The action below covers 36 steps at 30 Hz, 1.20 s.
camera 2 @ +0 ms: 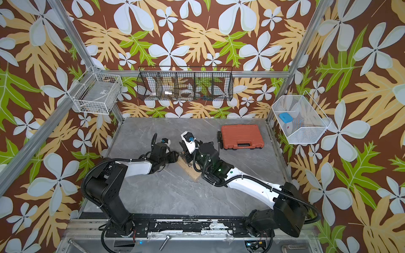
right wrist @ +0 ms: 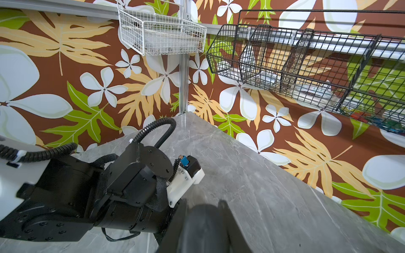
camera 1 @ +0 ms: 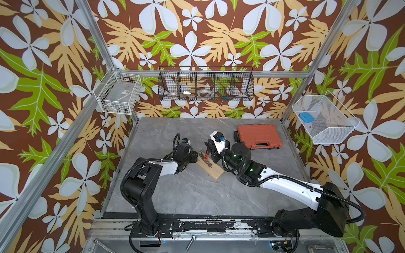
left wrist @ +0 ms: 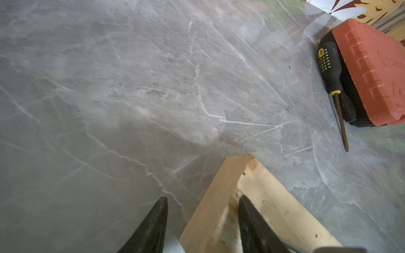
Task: Use a claw hammer to pull out a nail
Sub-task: Remove the nail from the mounting plate.
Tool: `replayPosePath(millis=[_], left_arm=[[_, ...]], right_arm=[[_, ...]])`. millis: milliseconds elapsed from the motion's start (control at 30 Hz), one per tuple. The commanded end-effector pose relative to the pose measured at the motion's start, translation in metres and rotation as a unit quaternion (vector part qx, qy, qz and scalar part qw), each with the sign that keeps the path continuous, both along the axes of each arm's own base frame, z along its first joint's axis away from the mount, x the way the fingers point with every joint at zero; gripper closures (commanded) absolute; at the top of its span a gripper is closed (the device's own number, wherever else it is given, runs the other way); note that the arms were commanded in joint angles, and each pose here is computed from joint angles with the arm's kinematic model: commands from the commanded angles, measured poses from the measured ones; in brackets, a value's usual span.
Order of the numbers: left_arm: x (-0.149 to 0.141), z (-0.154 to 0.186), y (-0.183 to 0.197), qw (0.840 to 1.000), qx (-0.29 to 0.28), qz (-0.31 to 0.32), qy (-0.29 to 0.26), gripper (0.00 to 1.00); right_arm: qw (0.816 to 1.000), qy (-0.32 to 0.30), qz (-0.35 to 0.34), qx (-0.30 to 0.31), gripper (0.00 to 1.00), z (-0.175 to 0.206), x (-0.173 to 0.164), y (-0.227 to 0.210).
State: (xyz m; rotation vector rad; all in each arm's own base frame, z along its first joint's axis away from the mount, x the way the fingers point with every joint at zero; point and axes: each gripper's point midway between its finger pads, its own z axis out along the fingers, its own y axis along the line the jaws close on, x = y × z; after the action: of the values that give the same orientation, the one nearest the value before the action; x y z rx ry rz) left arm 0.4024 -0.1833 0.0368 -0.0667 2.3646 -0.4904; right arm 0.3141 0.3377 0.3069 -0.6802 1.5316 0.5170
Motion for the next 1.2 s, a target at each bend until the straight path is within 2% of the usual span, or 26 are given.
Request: replayPosePath(millis=[0,867,1167], left_arm=[[-0.05,-0.055,0.03,0.989,0.083,0.004,0.126,0.47],[-0.051,-0.059,0.027,0.988,0.076,0.003,0.134,0.48],[-0.049,-0.051,0.027,0.989,0.075,0.003,0.126,0.48]], right_arm=[[0.997,-0.031,0.023,0.061,1.0,0.035,-0.009,0.004],[0.993,-0.078,0.003,0.091,1.0,0.053,-0.025,-0.016],[0.993,-0.082,-0.004,0.081,1.0,0.056,-0.026,-0.021]])
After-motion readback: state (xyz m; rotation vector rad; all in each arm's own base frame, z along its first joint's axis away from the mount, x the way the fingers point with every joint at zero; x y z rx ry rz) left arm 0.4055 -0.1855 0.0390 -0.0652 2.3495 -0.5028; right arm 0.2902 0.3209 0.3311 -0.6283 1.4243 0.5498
